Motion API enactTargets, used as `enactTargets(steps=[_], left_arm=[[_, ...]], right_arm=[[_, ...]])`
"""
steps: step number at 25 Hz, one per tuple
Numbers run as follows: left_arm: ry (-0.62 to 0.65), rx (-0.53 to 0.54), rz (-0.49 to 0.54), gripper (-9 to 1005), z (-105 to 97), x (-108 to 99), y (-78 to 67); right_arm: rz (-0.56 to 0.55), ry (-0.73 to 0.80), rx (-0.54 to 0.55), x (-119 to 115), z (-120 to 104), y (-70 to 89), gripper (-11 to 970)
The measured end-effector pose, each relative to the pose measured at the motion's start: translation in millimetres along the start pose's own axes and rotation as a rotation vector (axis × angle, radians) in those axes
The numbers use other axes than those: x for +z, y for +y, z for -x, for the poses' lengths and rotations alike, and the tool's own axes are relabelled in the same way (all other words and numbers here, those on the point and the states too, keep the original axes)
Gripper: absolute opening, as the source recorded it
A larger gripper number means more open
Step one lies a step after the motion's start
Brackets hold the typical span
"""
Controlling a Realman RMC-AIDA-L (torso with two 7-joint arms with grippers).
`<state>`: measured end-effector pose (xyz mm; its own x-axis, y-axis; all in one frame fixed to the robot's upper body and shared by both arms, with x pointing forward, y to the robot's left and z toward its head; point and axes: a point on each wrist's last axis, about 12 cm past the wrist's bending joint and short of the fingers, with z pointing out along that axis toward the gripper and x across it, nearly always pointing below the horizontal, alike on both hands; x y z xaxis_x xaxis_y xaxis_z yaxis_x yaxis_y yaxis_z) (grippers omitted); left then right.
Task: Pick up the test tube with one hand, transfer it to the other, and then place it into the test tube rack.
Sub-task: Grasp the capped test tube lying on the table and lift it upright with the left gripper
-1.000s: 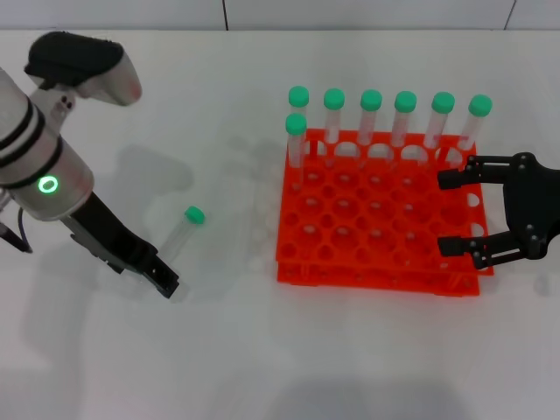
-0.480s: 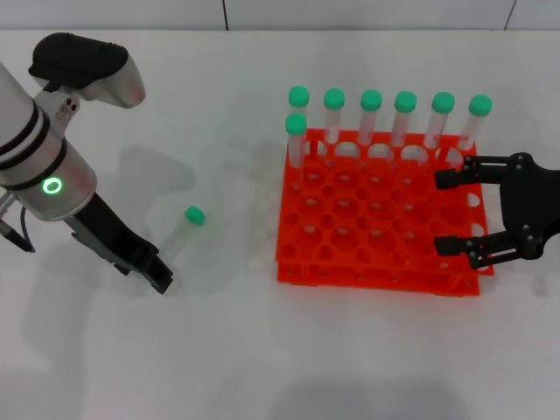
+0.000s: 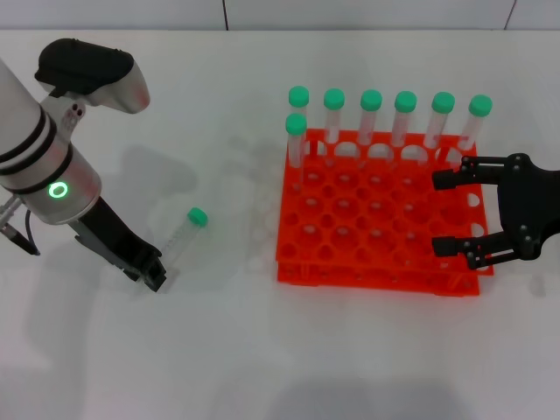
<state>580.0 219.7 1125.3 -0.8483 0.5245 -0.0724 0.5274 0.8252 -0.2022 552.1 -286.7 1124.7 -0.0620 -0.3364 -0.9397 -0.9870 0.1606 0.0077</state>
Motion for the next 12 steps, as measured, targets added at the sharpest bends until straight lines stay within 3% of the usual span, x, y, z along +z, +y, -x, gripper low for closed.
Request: enactTargets(steps=[12], left_arm=[[-0.005,-0.001,0.007,257,2.2,3.1,1.0]], right_arm=[[-0.01,0.004,0.0,0.9,-0.6,-1.1,872]])
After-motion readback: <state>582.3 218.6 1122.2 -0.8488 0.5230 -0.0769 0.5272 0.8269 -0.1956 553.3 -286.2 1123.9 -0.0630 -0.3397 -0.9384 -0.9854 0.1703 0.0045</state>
